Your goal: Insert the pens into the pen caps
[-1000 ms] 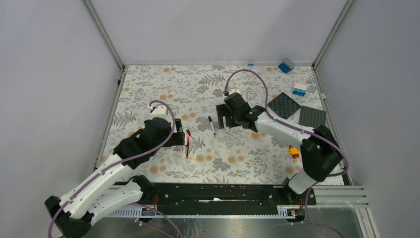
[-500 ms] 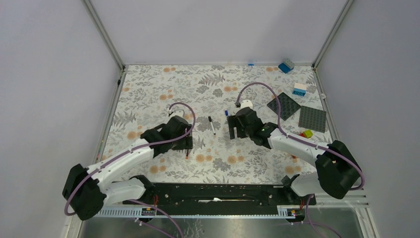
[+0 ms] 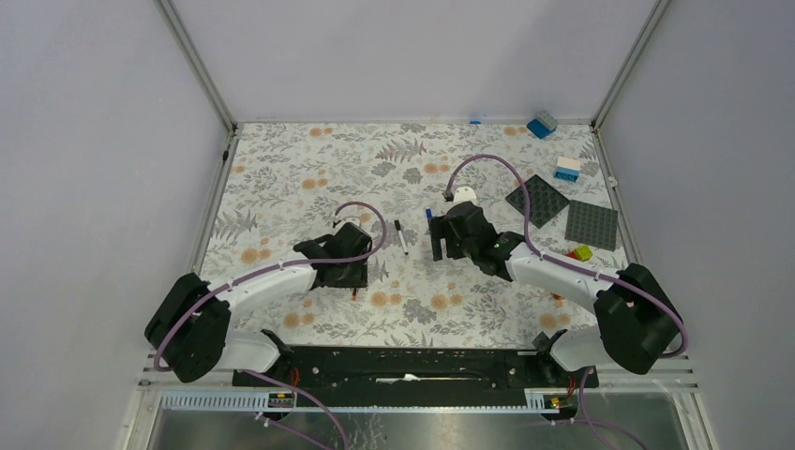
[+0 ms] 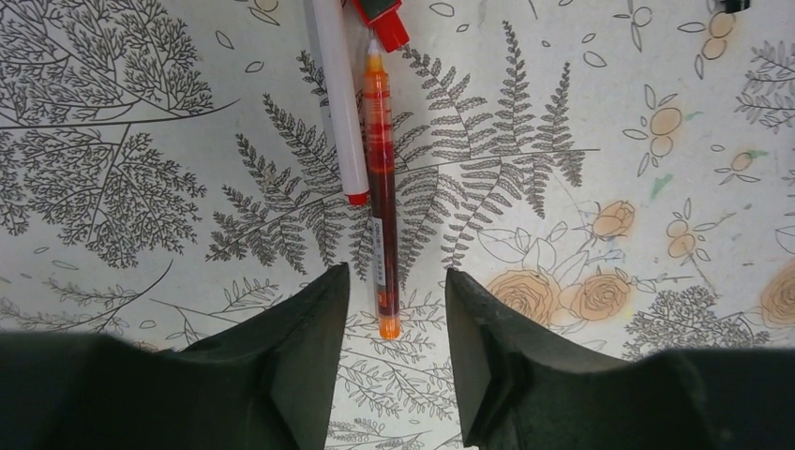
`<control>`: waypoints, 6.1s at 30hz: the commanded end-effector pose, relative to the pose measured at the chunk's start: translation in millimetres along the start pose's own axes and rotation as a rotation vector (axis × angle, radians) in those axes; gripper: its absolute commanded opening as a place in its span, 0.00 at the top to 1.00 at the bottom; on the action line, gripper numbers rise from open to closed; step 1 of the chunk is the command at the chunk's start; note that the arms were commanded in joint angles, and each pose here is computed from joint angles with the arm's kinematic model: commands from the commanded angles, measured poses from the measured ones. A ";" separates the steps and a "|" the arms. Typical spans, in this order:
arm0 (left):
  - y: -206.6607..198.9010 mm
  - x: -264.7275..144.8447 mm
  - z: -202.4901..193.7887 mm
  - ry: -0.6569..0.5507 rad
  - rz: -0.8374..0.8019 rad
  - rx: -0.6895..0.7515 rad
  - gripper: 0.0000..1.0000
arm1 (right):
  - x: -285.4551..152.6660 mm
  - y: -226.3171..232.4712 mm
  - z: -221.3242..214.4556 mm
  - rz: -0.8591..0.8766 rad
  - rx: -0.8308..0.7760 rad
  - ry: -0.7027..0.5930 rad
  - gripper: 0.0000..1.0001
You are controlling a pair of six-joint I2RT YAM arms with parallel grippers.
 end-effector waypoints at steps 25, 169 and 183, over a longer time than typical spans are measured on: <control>-10.3 31.2 -7.4 0.073 -0.025 -0.014 1.00 | 10.1 -4.0 9.2 0.036 0.018 0.003 0.16; -62.6 -98.7 61.5 -0.452 -1.085 -0.379 1.00 | -72.9 67.5 56.7 1.021 0.244 -0.282 0.52; -64.8 -98.9 60.3 -0.434 -1.117 -0.386 1.00 | -68.5 69.7 55.3 1.016 0.261 -0.276 0.62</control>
Point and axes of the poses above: each gripper's point midway between its finger pads, its own x axis out along the fingers, its own y axis along the line the jaws close on, z = x × y, the point moved 10 cm from there along -x, back along the fingers, and after that the axes turned 5 degrees about -x, right-handed, at the moved point
